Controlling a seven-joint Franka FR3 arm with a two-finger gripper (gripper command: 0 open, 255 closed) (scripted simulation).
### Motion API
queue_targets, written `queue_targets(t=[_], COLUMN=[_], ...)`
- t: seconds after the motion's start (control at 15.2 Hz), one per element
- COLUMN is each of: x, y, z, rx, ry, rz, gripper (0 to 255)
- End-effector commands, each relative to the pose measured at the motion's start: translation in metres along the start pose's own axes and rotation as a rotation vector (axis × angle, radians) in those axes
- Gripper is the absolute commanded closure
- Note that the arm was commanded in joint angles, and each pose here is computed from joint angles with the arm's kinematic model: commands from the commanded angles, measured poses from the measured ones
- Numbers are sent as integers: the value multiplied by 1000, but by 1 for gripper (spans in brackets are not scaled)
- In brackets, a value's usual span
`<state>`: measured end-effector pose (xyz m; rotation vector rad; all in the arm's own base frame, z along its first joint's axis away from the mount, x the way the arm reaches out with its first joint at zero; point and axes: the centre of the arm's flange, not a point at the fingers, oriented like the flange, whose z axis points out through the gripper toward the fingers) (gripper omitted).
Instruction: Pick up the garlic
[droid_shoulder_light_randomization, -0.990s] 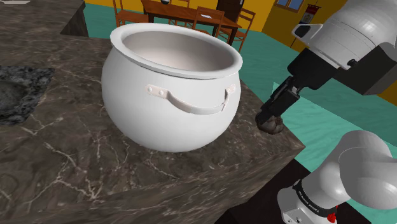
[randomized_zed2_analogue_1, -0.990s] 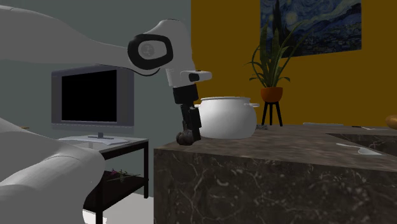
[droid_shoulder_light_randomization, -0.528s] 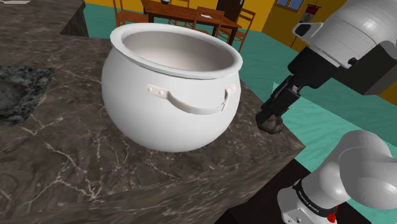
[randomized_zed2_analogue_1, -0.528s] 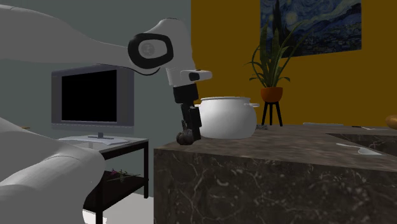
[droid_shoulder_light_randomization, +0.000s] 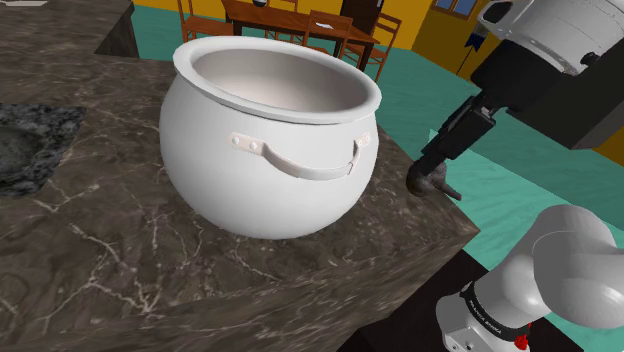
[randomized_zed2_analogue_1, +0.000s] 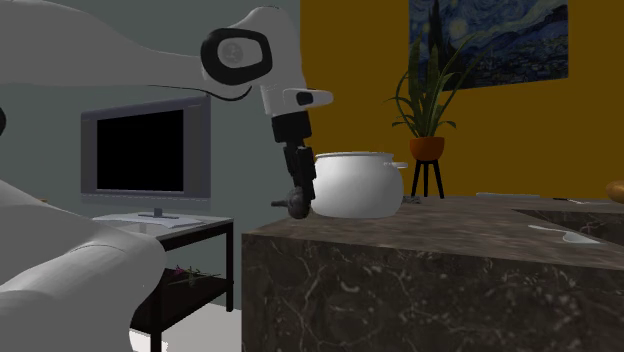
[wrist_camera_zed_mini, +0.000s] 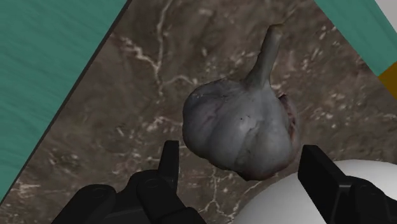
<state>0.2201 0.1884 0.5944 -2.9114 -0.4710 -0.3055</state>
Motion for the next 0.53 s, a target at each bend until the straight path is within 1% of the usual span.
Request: queue_targets(t=[0.0, 0.33, 0.46], x=[4, 10, 10], y=[-1, -5, -5], z=[-11, -36, -37], rx=[0, 0, 0], ry=[0, 0, 0], rz=[0, 0, 0], gripper=[255, 255, 255])
